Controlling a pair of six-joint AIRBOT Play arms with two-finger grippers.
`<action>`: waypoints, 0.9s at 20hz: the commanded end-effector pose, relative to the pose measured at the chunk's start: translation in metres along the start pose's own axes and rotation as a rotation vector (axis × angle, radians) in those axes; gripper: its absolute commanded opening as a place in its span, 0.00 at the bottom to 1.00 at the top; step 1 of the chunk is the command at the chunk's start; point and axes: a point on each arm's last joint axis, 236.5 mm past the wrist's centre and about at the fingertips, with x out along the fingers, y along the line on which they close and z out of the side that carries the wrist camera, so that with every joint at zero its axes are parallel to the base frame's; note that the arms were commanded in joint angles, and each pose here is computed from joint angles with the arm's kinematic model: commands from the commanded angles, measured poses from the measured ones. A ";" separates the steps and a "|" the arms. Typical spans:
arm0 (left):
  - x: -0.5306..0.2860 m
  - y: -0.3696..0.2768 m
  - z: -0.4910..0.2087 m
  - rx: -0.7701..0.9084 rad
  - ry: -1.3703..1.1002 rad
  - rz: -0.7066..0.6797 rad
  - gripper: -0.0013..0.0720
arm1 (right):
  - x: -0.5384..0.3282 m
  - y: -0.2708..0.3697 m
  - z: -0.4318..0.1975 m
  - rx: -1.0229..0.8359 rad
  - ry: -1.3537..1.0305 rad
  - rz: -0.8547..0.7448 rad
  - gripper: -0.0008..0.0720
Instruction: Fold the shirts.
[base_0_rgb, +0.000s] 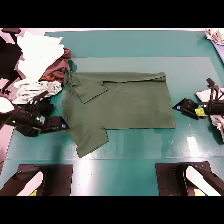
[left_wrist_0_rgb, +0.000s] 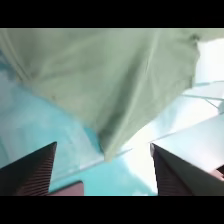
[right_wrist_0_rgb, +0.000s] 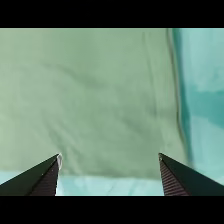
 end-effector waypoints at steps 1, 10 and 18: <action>0.016 0.001 -0.035 -0.080 0.050 -0.031 0.99 | 0.009 0.007 -0.026 0.000 0.039 0.033 0.96; 0.064 0.017 -0.046 -0.278 -0.012 -0.089 0.99 | 0.010 0.028 -0.029 -0.011 0.043 0.088 0.96; 0.079 0.038 -0.031 -0.387 -0.126 -0.067 0.98 | 0.010 0.029 -0.031 -0.012 0.050 0.090 0.96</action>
